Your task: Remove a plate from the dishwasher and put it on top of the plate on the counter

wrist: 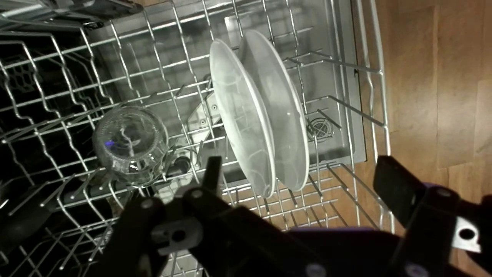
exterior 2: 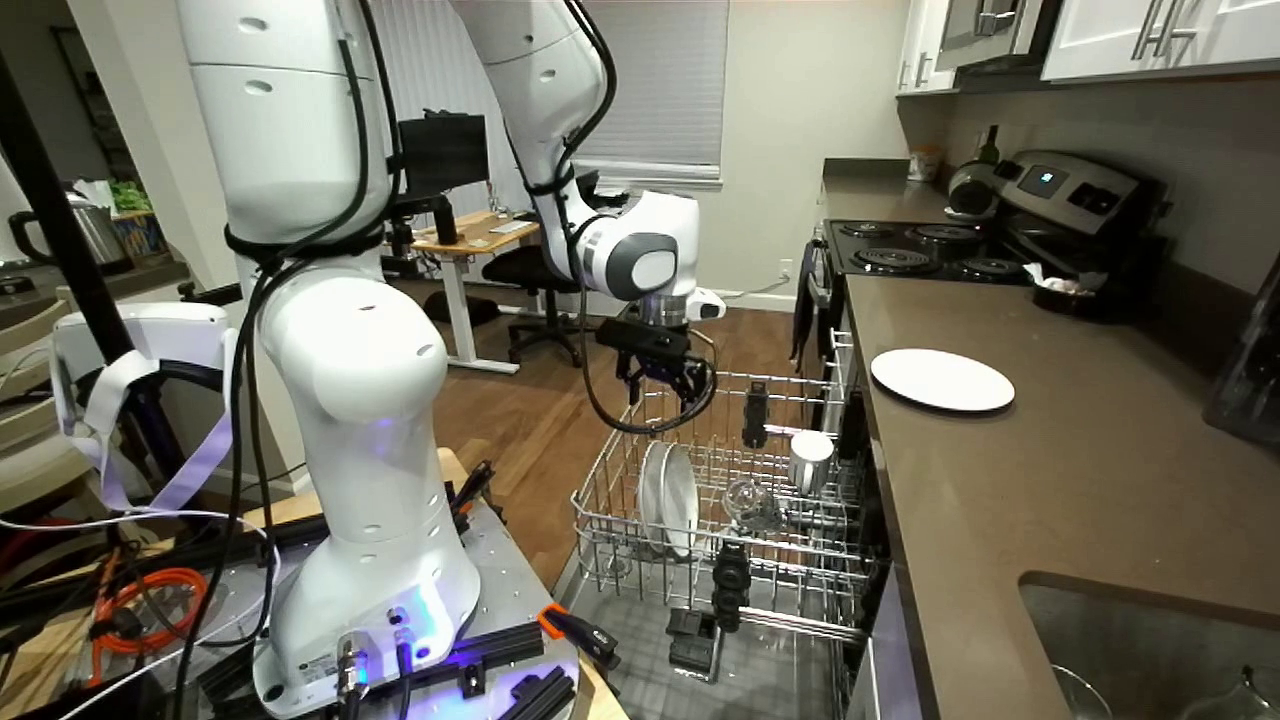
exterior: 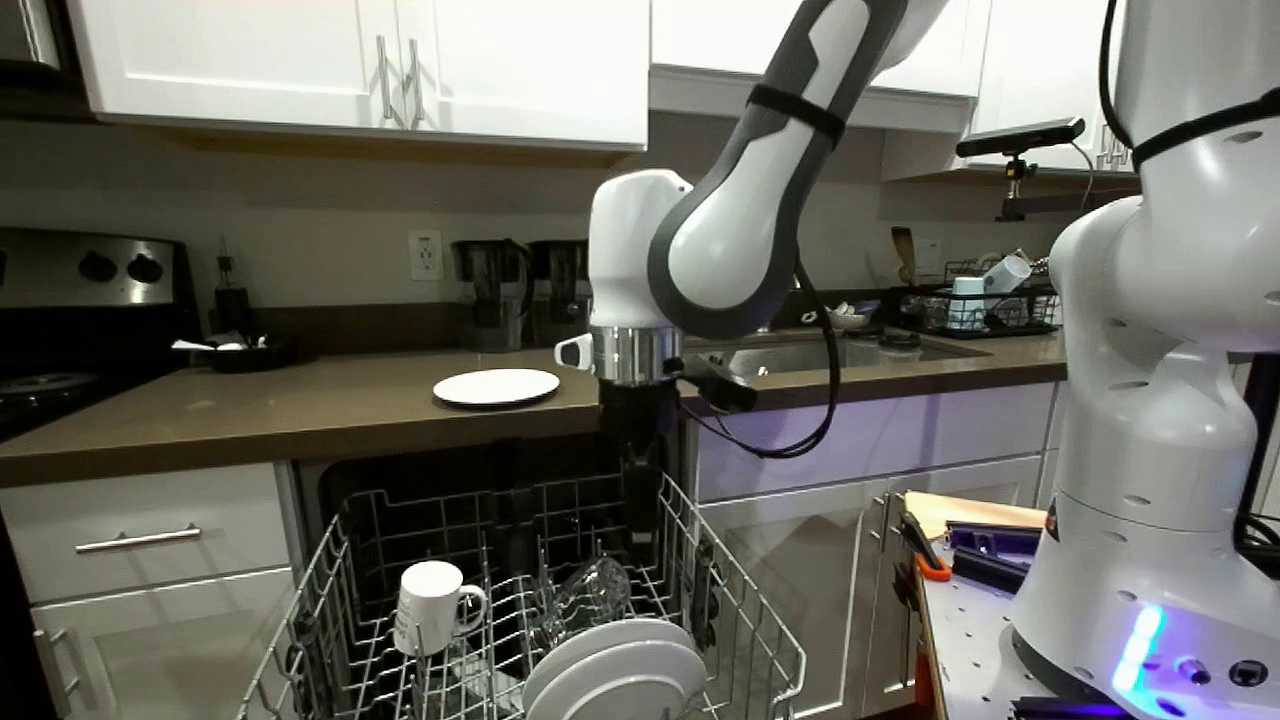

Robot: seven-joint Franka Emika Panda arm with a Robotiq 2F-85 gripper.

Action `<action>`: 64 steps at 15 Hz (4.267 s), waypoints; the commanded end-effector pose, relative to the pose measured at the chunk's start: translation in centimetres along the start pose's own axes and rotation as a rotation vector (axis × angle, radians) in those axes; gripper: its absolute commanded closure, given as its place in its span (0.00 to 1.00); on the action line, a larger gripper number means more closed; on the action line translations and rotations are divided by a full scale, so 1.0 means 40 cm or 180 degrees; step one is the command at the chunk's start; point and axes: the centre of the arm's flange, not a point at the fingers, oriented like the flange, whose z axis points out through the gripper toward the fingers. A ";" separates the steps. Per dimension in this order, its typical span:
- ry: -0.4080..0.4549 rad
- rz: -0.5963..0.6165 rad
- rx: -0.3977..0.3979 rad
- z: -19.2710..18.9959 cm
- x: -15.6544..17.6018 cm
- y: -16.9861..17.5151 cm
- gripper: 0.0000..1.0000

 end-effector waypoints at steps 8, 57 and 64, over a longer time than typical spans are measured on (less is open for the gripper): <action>-0.0059 -0.0318 0.0196 0.273 0.048 -0.100 0.00; -0.0173 -0.0544 -0.0172 0.301 0.065 -0.124 0.00; -0.0174 -0.0569 -0.0167 0.342 0.065 -0.127 0.33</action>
